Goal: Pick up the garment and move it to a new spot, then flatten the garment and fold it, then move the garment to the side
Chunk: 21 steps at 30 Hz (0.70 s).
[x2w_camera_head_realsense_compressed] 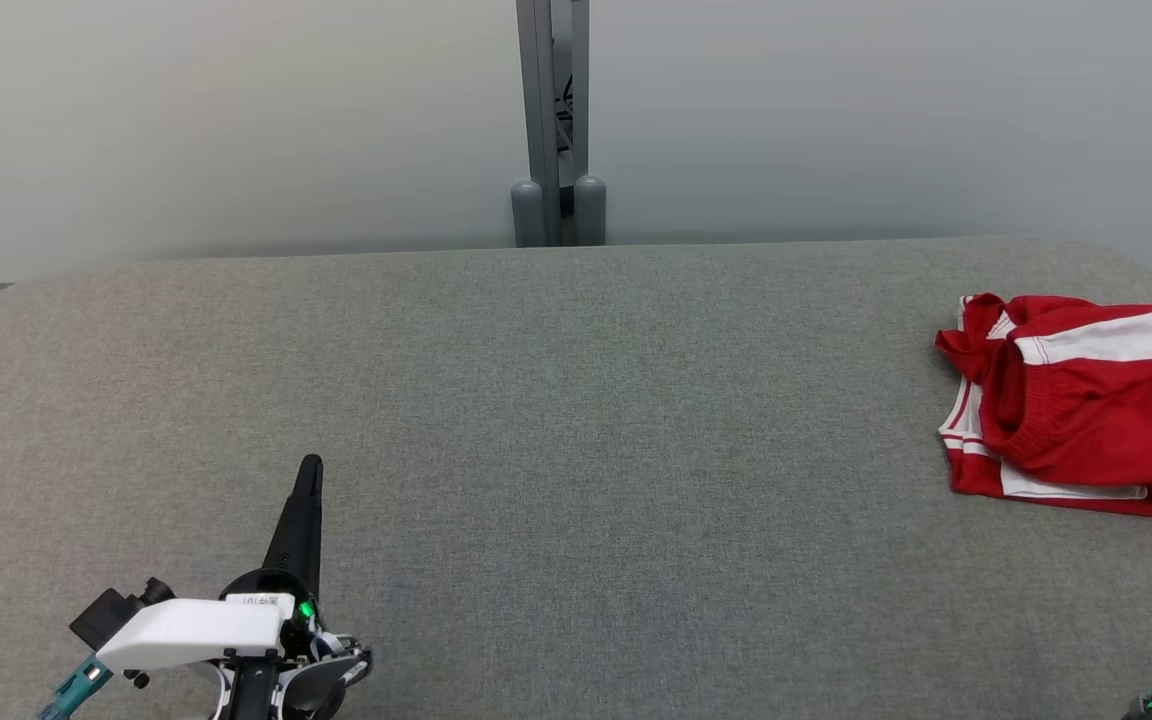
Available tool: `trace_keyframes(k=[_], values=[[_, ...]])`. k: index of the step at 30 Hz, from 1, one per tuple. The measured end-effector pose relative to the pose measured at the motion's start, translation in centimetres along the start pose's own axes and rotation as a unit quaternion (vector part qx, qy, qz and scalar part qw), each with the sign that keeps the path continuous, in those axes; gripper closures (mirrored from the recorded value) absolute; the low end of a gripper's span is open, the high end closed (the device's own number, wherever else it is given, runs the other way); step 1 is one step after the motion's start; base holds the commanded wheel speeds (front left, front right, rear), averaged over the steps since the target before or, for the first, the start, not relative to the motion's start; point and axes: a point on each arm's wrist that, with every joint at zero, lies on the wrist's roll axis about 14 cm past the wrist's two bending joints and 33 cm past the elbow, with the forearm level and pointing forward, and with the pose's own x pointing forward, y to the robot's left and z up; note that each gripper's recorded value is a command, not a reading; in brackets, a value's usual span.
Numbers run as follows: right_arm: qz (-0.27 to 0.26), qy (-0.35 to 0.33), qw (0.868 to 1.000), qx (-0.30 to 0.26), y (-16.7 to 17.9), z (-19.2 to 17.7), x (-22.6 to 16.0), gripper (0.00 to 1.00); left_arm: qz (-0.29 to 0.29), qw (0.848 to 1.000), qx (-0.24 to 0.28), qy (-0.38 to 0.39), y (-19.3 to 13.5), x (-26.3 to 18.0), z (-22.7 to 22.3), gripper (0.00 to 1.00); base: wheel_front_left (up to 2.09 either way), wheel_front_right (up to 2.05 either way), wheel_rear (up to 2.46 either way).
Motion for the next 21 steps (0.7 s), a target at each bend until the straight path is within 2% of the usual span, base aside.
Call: trace_keyframes(k=[21], values=[[0.0,0.0,1.0,0.0,0.01,0.01,0.0,1.0,0.0,1.0,0.0,0.0,-0.02,0.0,0.0,1.0,0.0,0.0,0.0]])
